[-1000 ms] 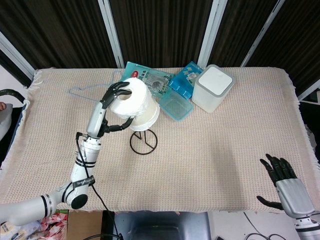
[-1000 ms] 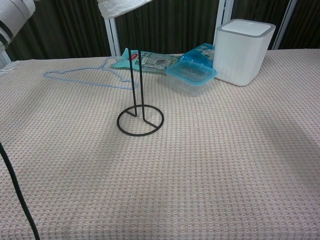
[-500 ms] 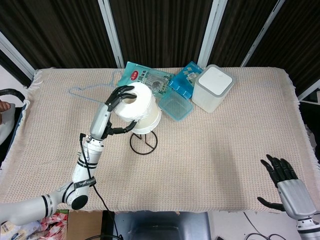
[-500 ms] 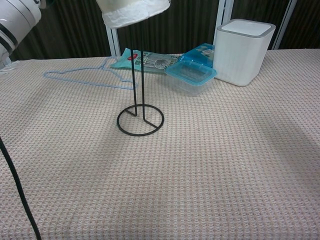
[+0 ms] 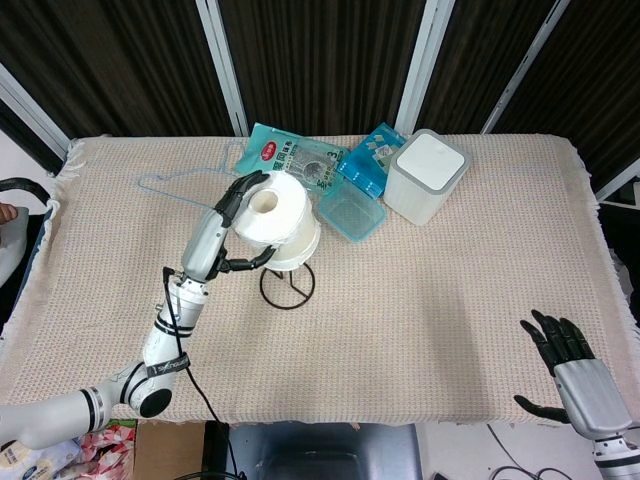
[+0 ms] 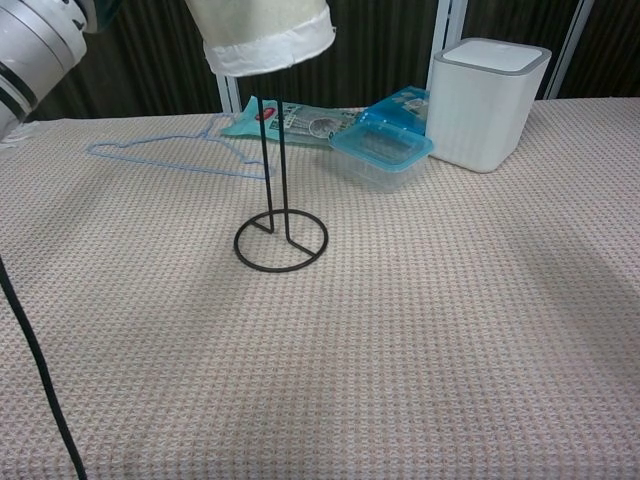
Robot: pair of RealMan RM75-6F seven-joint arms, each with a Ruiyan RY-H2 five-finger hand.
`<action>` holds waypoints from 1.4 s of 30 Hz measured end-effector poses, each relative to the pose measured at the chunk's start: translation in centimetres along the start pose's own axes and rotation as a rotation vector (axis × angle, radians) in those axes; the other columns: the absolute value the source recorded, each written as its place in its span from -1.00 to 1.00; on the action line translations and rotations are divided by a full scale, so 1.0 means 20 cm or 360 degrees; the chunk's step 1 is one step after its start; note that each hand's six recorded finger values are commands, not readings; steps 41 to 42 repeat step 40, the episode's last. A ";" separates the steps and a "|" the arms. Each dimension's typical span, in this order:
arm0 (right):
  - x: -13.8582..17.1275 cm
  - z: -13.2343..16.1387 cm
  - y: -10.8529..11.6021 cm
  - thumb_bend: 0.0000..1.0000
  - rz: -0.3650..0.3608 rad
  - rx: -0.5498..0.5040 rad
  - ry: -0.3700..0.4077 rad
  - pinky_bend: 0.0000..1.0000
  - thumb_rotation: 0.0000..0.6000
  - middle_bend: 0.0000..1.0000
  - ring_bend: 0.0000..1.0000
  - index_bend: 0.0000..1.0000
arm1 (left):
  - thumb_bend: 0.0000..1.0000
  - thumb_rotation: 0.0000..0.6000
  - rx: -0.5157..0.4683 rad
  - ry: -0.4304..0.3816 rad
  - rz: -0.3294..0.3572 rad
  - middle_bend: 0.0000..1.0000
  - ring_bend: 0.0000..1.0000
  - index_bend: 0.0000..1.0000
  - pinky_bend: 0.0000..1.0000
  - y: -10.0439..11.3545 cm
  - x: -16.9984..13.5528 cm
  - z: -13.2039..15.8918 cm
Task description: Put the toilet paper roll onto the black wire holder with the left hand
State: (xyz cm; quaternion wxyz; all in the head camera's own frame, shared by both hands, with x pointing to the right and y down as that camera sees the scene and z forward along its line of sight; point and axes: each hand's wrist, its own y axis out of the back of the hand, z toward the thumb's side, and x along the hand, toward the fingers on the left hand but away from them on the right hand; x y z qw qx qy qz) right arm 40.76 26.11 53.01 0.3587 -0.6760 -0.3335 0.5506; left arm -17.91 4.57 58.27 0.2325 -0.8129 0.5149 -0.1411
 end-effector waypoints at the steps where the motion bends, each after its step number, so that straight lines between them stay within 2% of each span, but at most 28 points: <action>1: 0.00 0.00 0.00 -0.73 0.0000 0.0001 0.0000 -1.00 1.00 -1.00 -1.00 -1.00 | -0.24 1.00 0.0008 -0.0002 -0.0002 -1.00 -1.00 -1.00 -0.96 0.00 0.00 0.00; 13: 0.01 0.00 0.01 -0.73 -0.0012 -0.0004 0.0008 -1.00 1.00 -1.00 -1.00 -1.00 | -0.27 1.00 0.0026 -0.0012 -0.0029 -1.00 -1.00 -1.00 -0.97 0.00 -0.06 0.01; 19: 0.01 0.00 0.01 -0.73 -0.0005 -0.0003 0.0013 -1.00 1.00 -1.00 -1.00 -1.00 | -0.21 1.00 0.0175 -0.0031 -0.0161 -1.00 -1.00 -1.00 -0.98 0.04 -0.22 -0.01; 22: 0.01 0.01 0.00 -0.73 0.0005 0.0006 0.0013 -1.00 1.00 -1.00 -1.00 -1.00 | -0.19 1.00 0.0326 0.0021 -0.0274 -1.00 -1.00 -1.00 -0.97 0.09 -0.40 -0.08; 27: 0.00 0.02 -0.03 -0.73 0.0026 0.0038 0.0009 -1.00 1.00 -1.00 -1.00 -1.00 | -0.19 1.00 0.0633 0.0232 -0.0425 -1.00 -1.00 -1.00 -0.98 0.21 -0.86 -0.25; 29: 0.00 0.02 -0.05 -0.73 0.0035 0.0052 0.0007 -1.00 1.00 -1.00 -1.00 -1.00 | -0.19 1.00 0.0804 0.0323 -0.0432 -1.00 -1.00 -1.00 -0.99 0.29 -1.05 -0.31; 33: -0.01 0.04 -0.08 -0.73 0.0052 0.0088 0.0004 -1.00 1.00 -1.00 -1.00 -1.00 | -0.21 1.00 0.1172 0.0482 -0.0368 -1.00 -1.00 -1.00 -1.00 0.42 -1.34 -0.39; 35: -0.02 0.05 -0.10 -0.73 0.0072 0.0109 0.0003 -1.00 1.00 -1.00 -1.00 -1.00 | -0.22 1.00 0.1347 0.0524 -0.0378 -1.00 -1.00 -1.00 -1.00 0.45 -1.45 -0.39; 37: -0.03 0.05 -0.12 -0.73 0.0086 0.0121 0.0005 -1.00 1.00 -1.00 -1.00 -1.00 | -0.22 1.00 0.1442 0.0517 -0.0380 -1.00 -1.00 -1.00 -1.00 0.45 -1.48 -0.38; 42: -0.03 0.06 -0.13 -0.73 0.0083 0.0125 0.0003 -1.00 1.00 -1.00 -1.00 -1.00 | -0.22 1.00 0.1488 0.0487 -0.0347 -1.00 -1.00 -1.00 -1.00 0.47 -1.51 -0.35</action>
